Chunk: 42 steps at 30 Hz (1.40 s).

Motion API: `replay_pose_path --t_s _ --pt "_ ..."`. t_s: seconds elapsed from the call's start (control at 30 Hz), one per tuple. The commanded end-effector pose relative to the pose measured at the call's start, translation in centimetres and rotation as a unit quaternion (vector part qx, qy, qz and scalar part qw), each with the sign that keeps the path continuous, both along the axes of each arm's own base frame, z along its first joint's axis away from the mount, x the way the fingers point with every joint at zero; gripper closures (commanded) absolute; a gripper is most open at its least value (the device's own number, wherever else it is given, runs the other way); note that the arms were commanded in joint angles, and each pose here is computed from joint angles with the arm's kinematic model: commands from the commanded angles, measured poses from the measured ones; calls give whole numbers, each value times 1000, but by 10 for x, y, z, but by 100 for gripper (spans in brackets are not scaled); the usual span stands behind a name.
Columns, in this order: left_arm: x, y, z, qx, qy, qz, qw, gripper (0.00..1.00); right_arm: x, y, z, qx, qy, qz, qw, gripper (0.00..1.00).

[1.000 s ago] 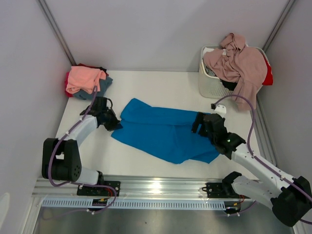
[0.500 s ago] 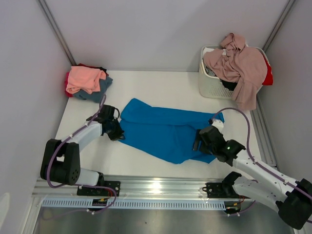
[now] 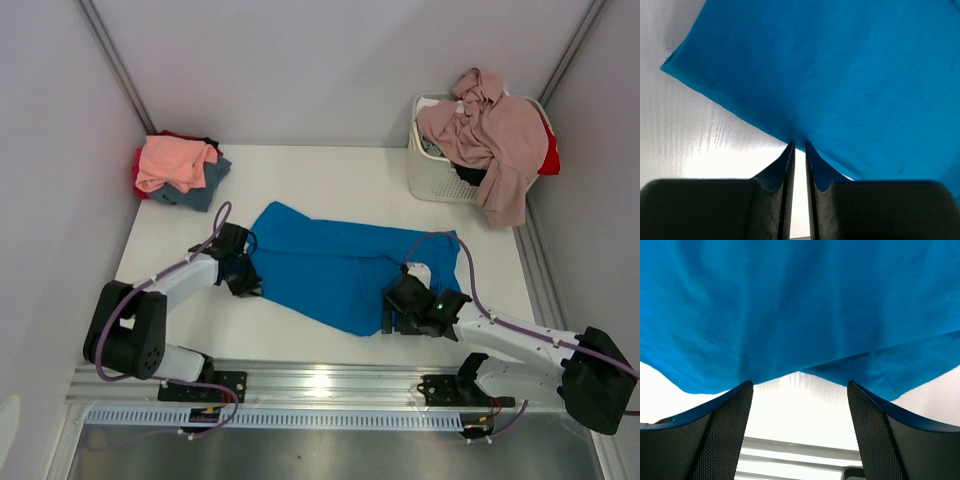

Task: Fold and stack the t-shirts
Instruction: Grap the side of the flattened tshirt closest away from the robot with both arms

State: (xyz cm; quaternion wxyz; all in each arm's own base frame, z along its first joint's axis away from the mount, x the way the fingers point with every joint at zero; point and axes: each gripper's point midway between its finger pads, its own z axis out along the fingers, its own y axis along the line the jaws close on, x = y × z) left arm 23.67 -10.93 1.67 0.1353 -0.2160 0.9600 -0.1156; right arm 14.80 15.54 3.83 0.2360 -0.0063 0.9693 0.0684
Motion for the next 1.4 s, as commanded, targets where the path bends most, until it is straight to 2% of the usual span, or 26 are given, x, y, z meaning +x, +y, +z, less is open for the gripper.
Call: replay_pose_path --t_s 0.0,0.23,0.43,0.53,0.57,0.63,0.67,0.87,0.97,1.07,1.1,1.13,1.23,1.37 --pt "7 -1 1 13 -18 5 1000 82 5 7 -3 11 -11 -2 1000 20" --pt "8 -4 2 27 -7 -3 1000 75 10 16 -8 7 -8 7 1000 19" --pt "9 -3 1 55 -9 -11 998 75 14 21 -3 17 -17 7 1000 19" --pt "10 -4 0 72 0 -22 997 79 18 21 1 16 -25 2 1000 19" --pt "13 -5 1 82 4 -27 996 86 18 21 3 18 -27 2 999 19" --pt "15 -7 2 91 8 -36 995 92 20 22 6 22 -33 -1 999 19" --pt "14 -8 1 99 14 -42 994 99 20 21 7 23 -35 -2 999 19" --pt "19 -10 5 103 5 -53 993 99 21 21 12 28 -44 -5 999 19" --pt "32 -4 32 119 -34 -49 991 100 22 20 13 27 -46 -6 999 19" --pt "67 0 87 141 -112 -48 983 99 23 20 13 22 -48 -1 999 19" --pt "69 11 94 167 -113 -47 978 99 24 20 14 21 -48 0 999 19" --pt "89 11 122 167 -146 -36 974 99 23 19 14 17 -47 1 999 19" --pt "113 21 161 190 -191 -19 963 99 24 19 15 11 -47 3 999 19" --pt "136 20 187 192 -227 -16 955 100 22 18 15 8 -47 11 999 19"
